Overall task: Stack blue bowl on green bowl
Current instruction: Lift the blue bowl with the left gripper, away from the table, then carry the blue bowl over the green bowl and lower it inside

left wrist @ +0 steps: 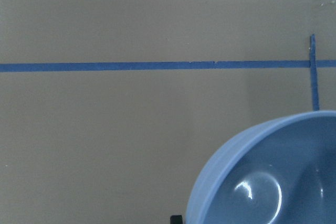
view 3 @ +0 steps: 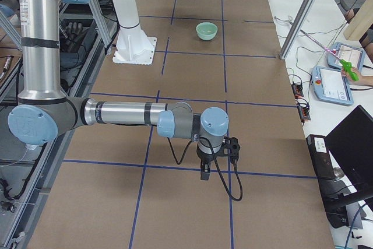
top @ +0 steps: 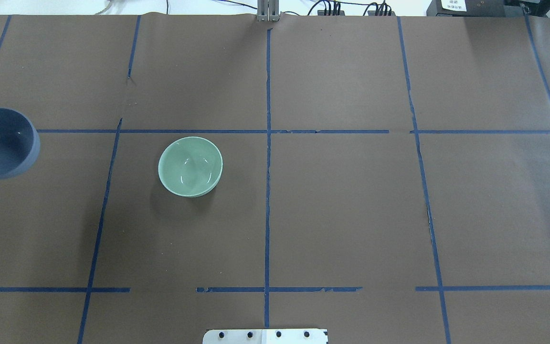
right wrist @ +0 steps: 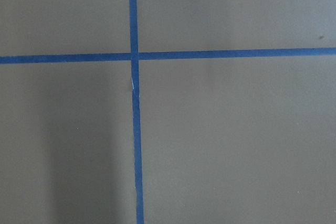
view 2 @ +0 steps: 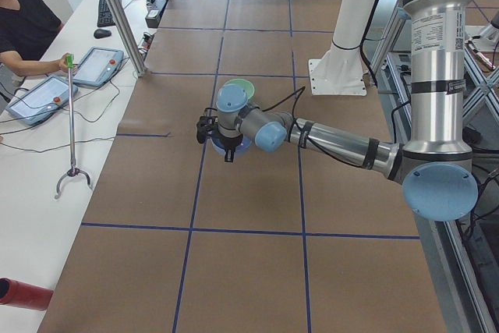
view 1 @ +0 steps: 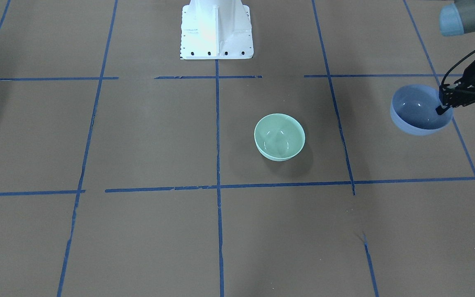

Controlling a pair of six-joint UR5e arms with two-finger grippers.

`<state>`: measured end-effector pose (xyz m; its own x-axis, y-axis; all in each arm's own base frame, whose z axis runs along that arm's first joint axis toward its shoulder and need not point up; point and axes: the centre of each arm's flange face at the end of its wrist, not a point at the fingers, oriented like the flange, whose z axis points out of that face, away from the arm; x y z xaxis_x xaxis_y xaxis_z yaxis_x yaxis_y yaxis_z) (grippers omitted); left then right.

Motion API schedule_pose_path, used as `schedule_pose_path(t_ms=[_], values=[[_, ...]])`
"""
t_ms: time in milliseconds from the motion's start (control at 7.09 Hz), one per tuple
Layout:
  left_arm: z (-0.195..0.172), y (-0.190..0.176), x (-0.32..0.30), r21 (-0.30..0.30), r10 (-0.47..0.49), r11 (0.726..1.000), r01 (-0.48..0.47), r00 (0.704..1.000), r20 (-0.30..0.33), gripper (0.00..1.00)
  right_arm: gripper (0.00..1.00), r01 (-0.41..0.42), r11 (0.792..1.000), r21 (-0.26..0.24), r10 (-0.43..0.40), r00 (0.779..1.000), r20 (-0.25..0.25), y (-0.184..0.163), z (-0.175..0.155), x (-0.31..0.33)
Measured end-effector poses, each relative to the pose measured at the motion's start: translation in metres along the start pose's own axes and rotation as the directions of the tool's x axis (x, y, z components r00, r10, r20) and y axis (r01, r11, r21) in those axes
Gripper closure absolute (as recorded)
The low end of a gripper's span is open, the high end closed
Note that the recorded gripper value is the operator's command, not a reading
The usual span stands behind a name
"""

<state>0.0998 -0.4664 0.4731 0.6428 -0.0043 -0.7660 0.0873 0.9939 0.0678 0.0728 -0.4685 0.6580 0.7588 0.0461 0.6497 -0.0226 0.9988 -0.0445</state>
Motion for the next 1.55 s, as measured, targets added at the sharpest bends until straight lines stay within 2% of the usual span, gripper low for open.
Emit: schedule_pose_path(t_ms=[282, 423, 564, 846, 1128, 1269, 1551], values=[[-0.081, -0.045, 0.059, 0.027, -0.073, 0.997, 0.072, 0.997, 0.028, 1.00, 0.00, 0.000, 1.000, 0.000, 0.000, 1.000, 0.000, 0.000, 0.000, 0.000], [-0.101, -0.058, 0.088, 0.022, -0.115, 0.993, 0.115, 0.993, 0.030, 1.00, 0.00, 0.000, 1.000, 0.000, 0.000, 1.000, 0.000, 0.000, 0.000, 0.000], [-0.100, -0.061, 0.116, 0.011, -0.156, 0.988, 0.156, 0.988, 0.016, 1.00, 0.00, 0.000, 1.000, 0.000, 0.000, 1.000, 0.000, 0.000, 0.000, 0.000], [-0.060, -0.048, 0.182, -0.020, -0.224, 0.975, 0.223, 0.973, -0.061, 1.00, 0.00, 0.000, 1.000, 0.000, 0.000, 1.000, 0.000, 0.000, 0.000, 0.000], [-0.003, -0.020, 0.243, -0.096, -0.287, 0.956, 0.276, 0.947, -0.144, 1.00, 0.00, 0.000, 1.000, 0.000, 0.000, 1.000, 0.000, 0.000, 0.000, 0.000], [0.025, -0.011, 0.263, -0.132, -0.303, 0.950, 0.283, 0.938, -0.168, 1.00, 0.00, 0.000, 1.000, 0.000, 0.000, 1.000, 0.000, 0.000, 0.000, 0.000], [0.070, -0.005, 0.288, -0.167, -0.302, 0.947, 0.275, 0.937, -0.172, 1.00, 0.00, 0.000, 1.000, 0.000, 0.000, 1.000, 0.000, 0.000, 0.000, 0.000]])
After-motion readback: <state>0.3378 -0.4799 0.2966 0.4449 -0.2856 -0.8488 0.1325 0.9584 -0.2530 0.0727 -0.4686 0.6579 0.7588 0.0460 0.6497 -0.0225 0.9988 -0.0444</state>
